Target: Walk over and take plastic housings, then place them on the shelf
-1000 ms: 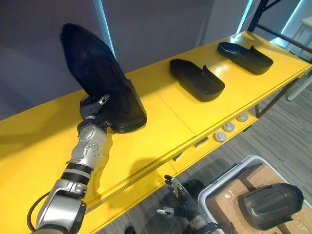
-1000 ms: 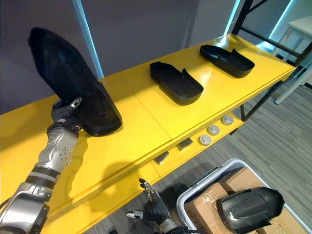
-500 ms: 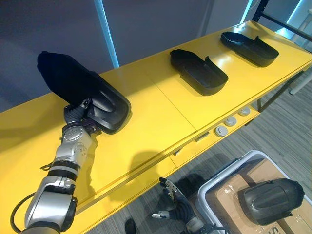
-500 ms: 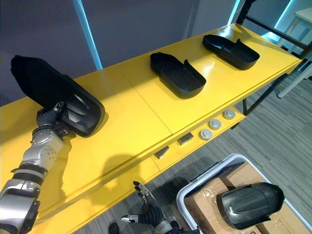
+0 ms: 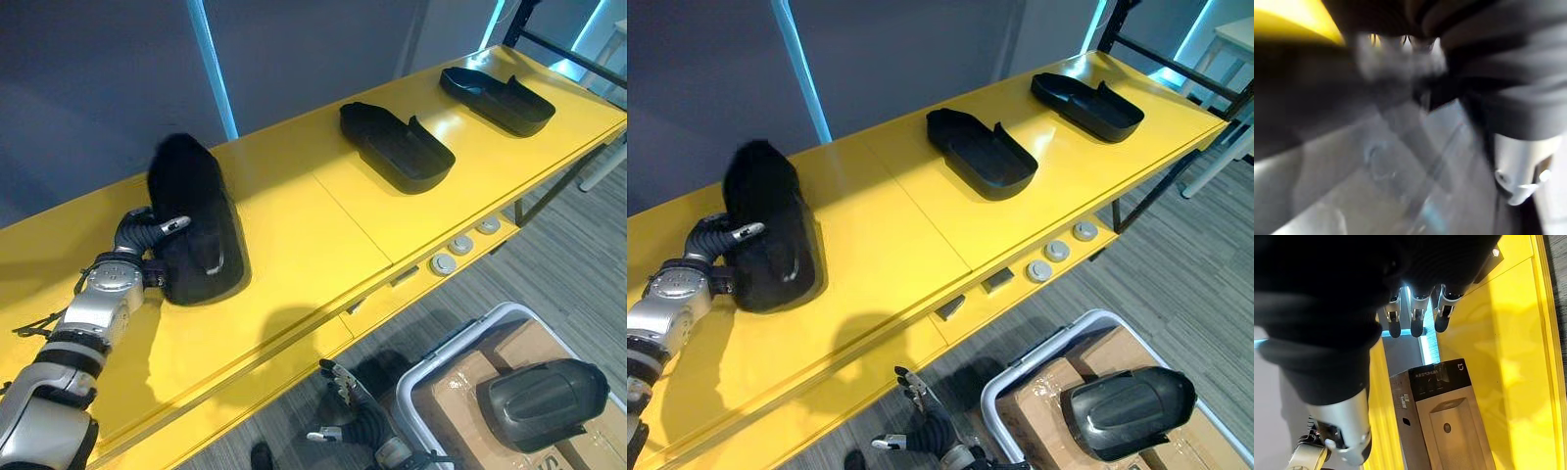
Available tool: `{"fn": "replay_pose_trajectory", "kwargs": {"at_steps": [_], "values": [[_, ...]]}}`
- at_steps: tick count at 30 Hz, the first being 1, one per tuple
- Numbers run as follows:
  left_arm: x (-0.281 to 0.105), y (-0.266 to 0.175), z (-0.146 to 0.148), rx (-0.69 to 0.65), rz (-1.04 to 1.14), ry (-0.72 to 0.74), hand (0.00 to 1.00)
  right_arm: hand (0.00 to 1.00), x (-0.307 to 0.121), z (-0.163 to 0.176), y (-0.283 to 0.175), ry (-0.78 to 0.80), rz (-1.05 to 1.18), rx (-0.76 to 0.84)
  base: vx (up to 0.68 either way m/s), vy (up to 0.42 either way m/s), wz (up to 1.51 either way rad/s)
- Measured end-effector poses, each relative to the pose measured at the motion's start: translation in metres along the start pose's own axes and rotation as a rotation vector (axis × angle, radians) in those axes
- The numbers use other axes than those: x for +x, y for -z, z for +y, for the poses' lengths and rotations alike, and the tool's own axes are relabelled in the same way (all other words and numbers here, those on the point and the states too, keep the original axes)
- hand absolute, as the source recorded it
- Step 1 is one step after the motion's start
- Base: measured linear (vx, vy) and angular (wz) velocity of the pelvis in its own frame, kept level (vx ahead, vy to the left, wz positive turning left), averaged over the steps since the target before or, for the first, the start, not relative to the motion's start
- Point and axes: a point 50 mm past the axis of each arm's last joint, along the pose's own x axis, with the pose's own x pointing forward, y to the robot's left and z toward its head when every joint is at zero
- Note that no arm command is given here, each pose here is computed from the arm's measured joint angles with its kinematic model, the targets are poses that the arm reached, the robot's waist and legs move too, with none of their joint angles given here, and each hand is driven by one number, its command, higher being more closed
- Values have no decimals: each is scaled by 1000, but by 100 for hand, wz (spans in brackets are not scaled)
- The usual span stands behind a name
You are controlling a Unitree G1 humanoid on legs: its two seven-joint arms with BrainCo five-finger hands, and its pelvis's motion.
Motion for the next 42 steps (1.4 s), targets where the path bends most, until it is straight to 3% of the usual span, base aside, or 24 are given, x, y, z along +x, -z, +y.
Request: {"fn": "replay_pose_trajectory", "kwargs": {"at_steps": [8,13,20,23,25,29,32,35,39,40,42], "values": [[-5,14,-15,-188,56,-22,0,0,-3,1,11,-1,50,2,-1,3,2],[-13,14,-60,-608,50,-79,0,0,-3,0,16,8,78,0,1,6,10],[-47,16,-111,-957,69,-72,0,0,-3,-2,20,36,95,-7,-4,2,-1],[-51,17,-110,-991,63,-89,0,0,-4,-6,21,53,99,-13,-12,3,0],[-55,16,-95,-1034,30,-167,0,0,-5,-7,22,61,106,-13,-15,3,0],[-65,17,-63,-1044,-62,-336,0,0,-10,-8,26,74,128,-6,-11,3,1],[-91,22,-45,-929,-139,-518,0,0,-11,-9,28,78,133,-6,-36,10,5],[-127,22,-47,-752,-195,-620,0,0,-10,-13,27,99,120,-6,0,0,0],[-173,10,-72,-531,-286,-589,0,0,-6,-37,21,250,59,0,0,0,0],[-184,7,-83,-490,-309,-525,100,0,-6,-44,17,290,35,-5,0,0,0],[-199,7,-102,-456,-318,-389,100,0,-7,-53,13,342,3,-10,-14,4,-3]]}}
